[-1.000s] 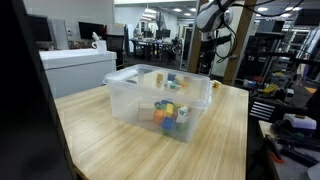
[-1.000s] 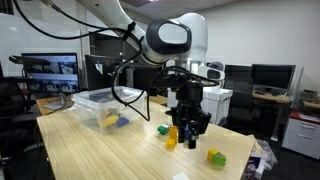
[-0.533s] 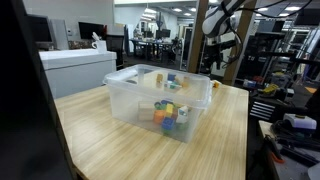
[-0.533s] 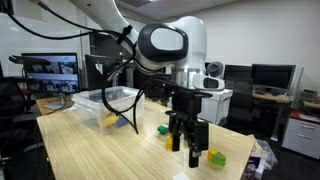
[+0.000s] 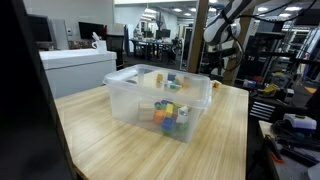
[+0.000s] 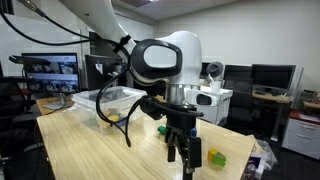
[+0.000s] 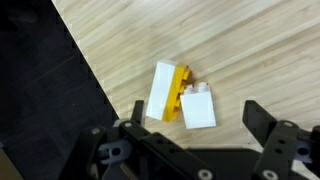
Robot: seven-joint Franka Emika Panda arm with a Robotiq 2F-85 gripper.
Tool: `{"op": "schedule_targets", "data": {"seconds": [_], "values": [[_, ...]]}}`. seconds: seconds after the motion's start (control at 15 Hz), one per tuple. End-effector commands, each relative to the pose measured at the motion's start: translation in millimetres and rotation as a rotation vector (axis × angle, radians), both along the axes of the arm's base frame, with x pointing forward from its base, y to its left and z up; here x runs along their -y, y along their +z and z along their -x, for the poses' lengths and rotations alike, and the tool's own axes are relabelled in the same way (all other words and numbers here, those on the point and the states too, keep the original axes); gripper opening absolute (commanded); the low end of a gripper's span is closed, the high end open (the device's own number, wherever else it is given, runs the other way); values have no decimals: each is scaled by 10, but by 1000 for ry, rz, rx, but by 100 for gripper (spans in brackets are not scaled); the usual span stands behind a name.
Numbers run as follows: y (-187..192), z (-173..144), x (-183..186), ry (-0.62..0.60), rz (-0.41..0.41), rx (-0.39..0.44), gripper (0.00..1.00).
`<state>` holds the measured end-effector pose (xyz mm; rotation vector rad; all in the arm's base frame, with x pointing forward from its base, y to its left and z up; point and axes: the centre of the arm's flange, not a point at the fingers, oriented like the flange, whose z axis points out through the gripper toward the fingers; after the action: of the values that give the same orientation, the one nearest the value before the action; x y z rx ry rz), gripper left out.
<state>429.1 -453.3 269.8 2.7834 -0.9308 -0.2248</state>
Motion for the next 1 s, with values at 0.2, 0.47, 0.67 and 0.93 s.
{"op": "schedule_targets", "data": {"seconds": [0.2, 0.47, 0.67, 0.93], "values": [[-193, 73, 111, -63, 9, 28, 100], [-329, 84, 190, -87, 7, 30, 100], [-436, 94, 244, -102, 5, 24, 100], [-533, 133, 307, -123, 4, 17, 100]]}}
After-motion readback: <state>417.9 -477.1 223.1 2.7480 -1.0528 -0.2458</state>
